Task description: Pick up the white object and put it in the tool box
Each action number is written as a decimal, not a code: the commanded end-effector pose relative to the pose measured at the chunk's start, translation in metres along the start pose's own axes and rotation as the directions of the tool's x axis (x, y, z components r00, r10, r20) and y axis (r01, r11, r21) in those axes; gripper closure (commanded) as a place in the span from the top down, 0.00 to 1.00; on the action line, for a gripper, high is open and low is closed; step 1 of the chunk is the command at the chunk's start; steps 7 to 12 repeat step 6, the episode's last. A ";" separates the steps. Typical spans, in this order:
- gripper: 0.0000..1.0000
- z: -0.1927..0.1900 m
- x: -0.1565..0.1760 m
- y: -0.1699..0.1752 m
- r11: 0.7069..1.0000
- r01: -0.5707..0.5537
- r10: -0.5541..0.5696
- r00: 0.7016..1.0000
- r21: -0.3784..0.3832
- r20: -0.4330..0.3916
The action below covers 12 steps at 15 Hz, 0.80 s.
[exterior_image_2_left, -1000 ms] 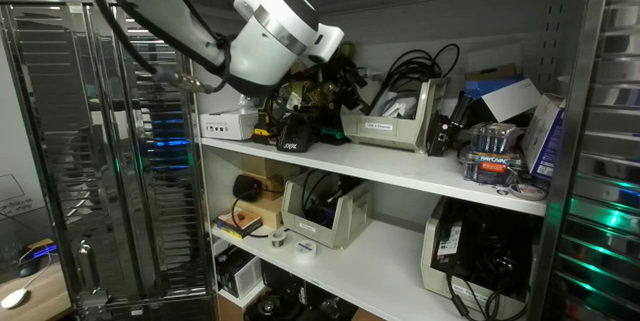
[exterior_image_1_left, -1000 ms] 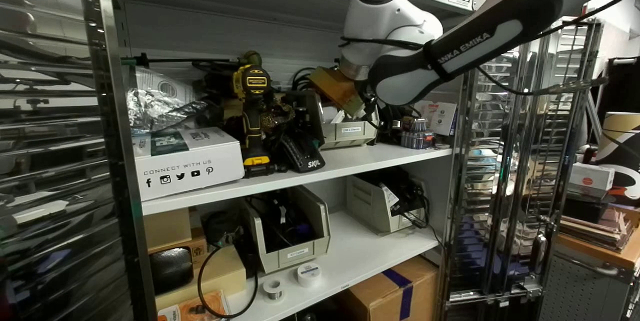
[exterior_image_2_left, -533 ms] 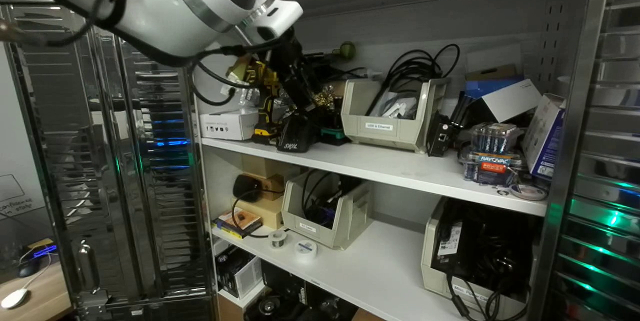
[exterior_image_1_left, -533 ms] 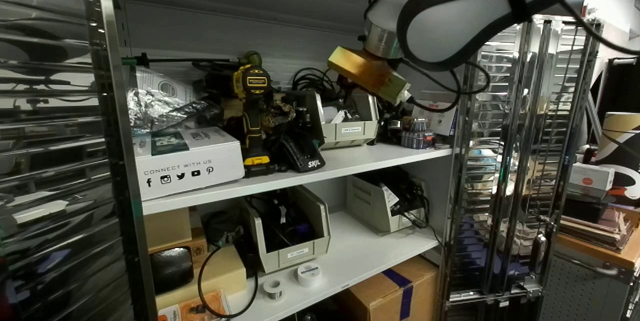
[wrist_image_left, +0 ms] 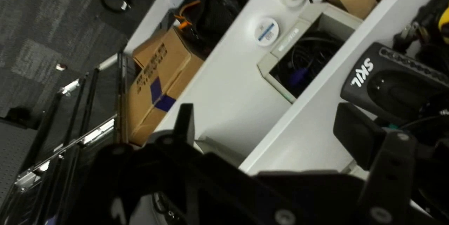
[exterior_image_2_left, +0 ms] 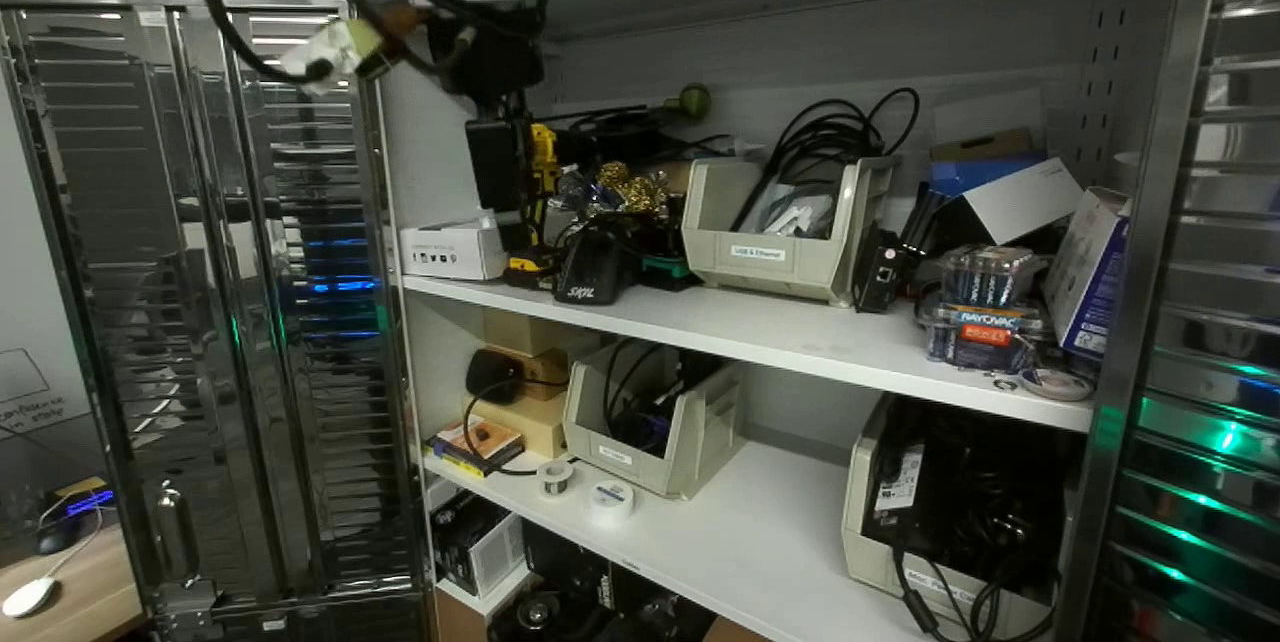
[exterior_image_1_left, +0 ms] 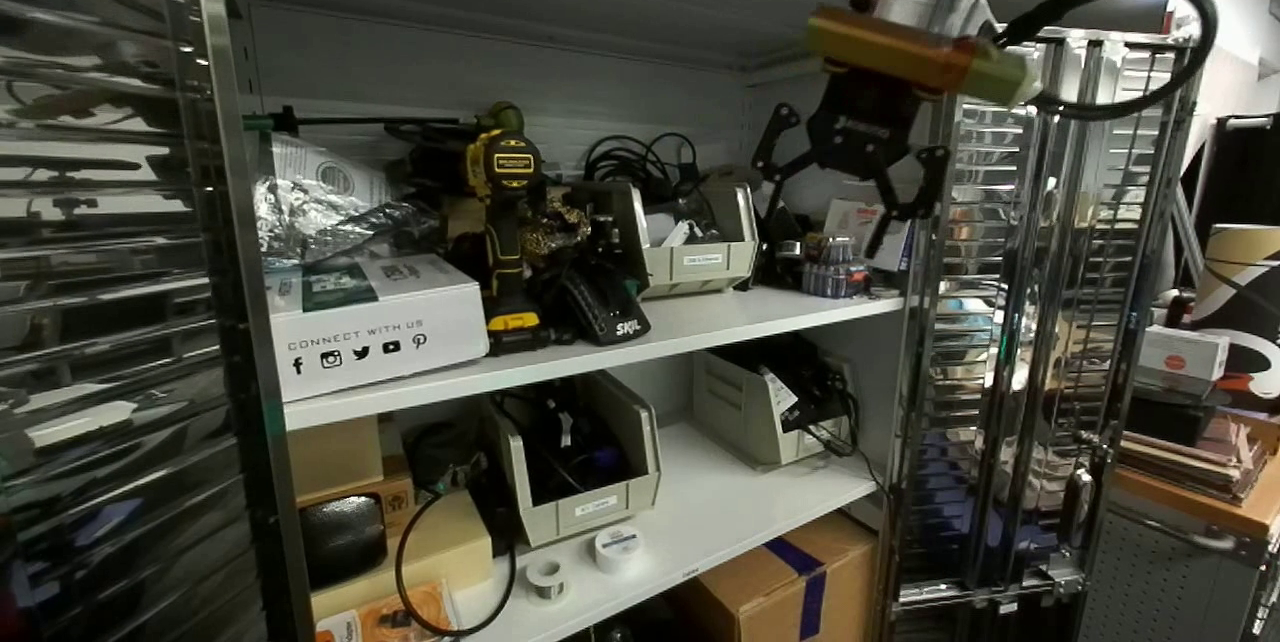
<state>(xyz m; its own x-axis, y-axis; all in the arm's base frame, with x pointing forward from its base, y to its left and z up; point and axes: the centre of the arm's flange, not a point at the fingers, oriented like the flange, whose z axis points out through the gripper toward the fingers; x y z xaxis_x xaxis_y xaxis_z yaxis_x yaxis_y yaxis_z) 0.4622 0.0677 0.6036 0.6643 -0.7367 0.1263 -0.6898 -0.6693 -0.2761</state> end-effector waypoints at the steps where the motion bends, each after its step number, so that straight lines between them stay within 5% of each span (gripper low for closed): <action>1: 1.00 -0.048 0.009 0.029 0.993 0.120 -0.116 0.978 -0.016 0.171; 2: 1.00 -0.057 0.009 0.036 0.987 0.158 -0.150 0.963 -0.015 0.222; 3: 1.00 -0.034 0.003 0.032 0.995 0.100 -0.096 0.983 -0.018 0.158; 12: 1.00 -0.038 0.005 0.038 0.995 0.098 -0.092 0.983 -0.031 0.158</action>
